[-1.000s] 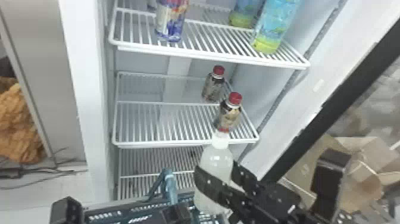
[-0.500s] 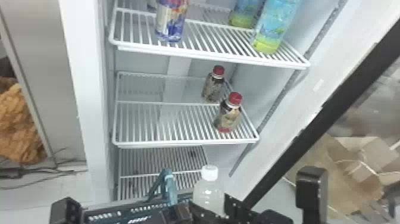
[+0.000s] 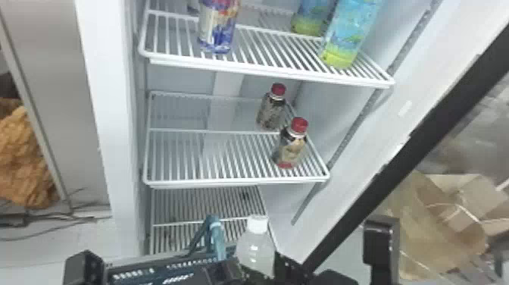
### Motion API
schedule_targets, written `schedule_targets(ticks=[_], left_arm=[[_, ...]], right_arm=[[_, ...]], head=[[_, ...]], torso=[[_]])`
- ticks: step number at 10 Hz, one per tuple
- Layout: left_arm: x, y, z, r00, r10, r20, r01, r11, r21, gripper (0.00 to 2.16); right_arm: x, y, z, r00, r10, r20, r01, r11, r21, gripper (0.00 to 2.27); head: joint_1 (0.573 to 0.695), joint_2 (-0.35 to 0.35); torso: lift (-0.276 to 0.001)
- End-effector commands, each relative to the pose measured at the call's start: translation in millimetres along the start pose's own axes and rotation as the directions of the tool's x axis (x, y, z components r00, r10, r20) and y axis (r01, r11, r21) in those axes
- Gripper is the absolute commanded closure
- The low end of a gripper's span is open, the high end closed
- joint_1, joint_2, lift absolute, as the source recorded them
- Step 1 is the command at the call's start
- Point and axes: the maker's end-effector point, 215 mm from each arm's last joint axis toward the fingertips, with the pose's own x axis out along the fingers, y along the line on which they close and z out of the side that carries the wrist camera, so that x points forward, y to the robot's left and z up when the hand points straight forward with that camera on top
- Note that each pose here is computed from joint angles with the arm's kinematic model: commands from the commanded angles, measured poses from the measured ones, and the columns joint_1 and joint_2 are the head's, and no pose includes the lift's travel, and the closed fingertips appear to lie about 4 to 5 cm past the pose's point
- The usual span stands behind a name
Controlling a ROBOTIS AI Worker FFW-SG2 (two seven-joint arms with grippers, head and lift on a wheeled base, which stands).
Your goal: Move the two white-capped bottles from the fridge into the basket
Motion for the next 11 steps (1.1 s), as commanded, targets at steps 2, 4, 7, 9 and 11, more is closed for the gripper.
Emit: schedule_targets(ticks=[2,4,7,9,11], left_arm=[[0,0,-1,1.000,0.001,-0.003,-0.001,1.000,0.000,1.12],[0,0,1,1.000,0.001,0.001,-0.001,1.000,0.002,1.12],[-1,1,-1,1.000,0.001,-0.001,-0.001,1.000,-0.003,1.12],[-1,1,0,1.000,0.001,0.001,-0.001,1.000,-0.002,1.12],[-1,1,1,1.000,0.001,0.006,-0.001,1.000,-0.002,1.12]], right_arm=[[6,-4,6,0.999,-0.003,0.032,0.003,1.000,-0.004,0.70],[5,-7,15,0.998,-0.009,0.065,0.011,1.000,-0.022,0.43],[2,-6,31,0.993,-0.011,0.118,0.016,0.999,-0.041,0.24],[-2,-9,45,0.986,-0.023,0.167,0.035,0.997,-0.065,0.25],[-15,-22,73,0.965,-0.075,0.253,0.110,0.985,-0.129,0.26]], head=[[0.695,-0.350],[0.695,-0.350],[0.695,-0.350],[0.695,-0.350],[0.695,-0.350]], torso=[[-0.260],[-0.260],[-0.260],[-0.260],[-0.260]])
